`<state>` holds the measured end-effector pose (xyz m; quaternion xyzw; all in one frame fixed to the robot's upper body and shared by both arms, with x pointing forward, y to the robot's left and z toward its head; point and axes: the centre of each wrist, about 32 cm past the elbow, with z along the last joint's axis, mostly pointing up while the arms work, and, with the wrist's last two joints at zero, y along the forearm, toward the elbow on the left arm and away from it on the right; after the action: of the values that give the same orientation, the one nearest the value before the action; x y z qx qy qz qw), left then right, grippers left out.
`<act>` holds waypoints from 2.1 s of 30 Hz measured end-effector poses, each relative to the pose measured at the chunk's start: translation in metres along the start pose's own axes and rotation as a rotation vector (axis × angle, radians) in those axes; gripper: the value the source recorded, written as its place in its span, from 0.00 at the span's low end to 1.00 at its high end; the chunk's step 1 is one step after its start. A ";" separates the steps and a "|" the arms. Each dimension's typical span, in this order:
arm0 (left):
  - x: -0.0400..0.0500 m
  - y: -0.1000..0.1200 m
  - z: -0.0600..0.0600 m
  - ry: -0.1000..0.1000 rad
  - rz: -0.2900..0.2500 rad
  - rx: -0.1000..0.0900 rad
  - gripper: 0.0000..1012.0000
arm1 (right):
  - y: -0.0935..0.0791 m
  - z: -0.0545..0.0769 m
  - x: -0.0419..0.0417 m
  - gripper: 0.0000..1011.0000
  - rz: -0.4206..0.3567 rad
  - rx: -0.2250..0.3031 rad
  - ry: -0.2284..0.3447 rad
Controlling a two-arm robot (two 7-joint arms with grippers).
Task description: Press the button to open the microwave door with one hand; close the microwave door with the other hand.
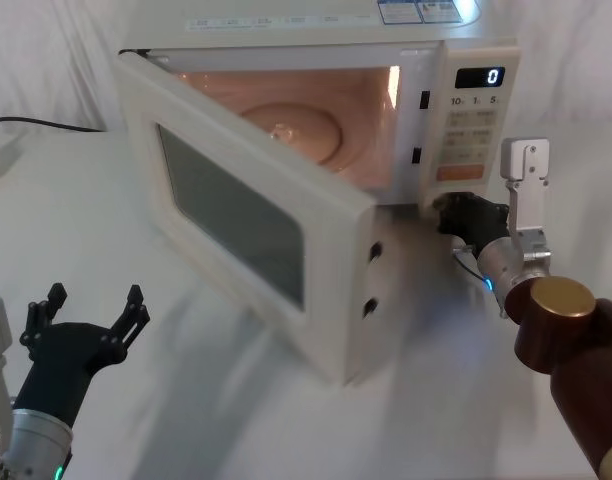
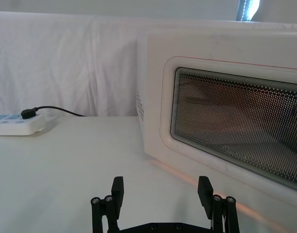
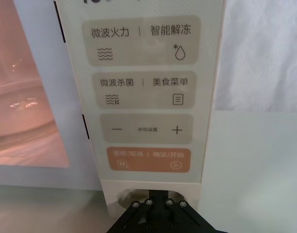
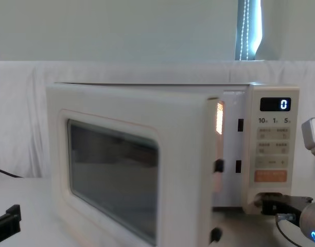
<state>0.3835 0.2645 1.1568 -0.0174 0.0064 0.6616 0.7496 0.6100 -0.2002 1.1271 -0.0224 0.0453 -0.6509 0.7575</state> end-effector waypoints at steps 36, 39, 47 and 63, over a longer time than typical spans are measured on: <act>0.0000 0.000 0.000 0.000 0.000 0.000 0.99 | -0.083 -0.001 -0.0181 0.00 -0.023 0.035 0.031; 0.0000 0.000 0.000 0.000 0.000 0.000 0.99 | -0.090 -0.003 -0.0191 0.00 -0.022 0.043 0.033; 0.0000 0.000 0.000 0.000 0.000 0.000 0.99 | -0.105 -0.009 -0.0210 0.00 -0.025 0.078 0.039; 0.0000 0.000 0.000 0.000 0.000 0.000 0.99 | -0.115 -0.025 -0.0237 0.00 -0.038 0.112 0.003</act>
<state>0.3835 0.2645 1.1568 -0.0174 0.0064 0.6616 0.7496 0.4911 -0.1936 1.1138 0.0203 0.0095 -0.6667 0.7450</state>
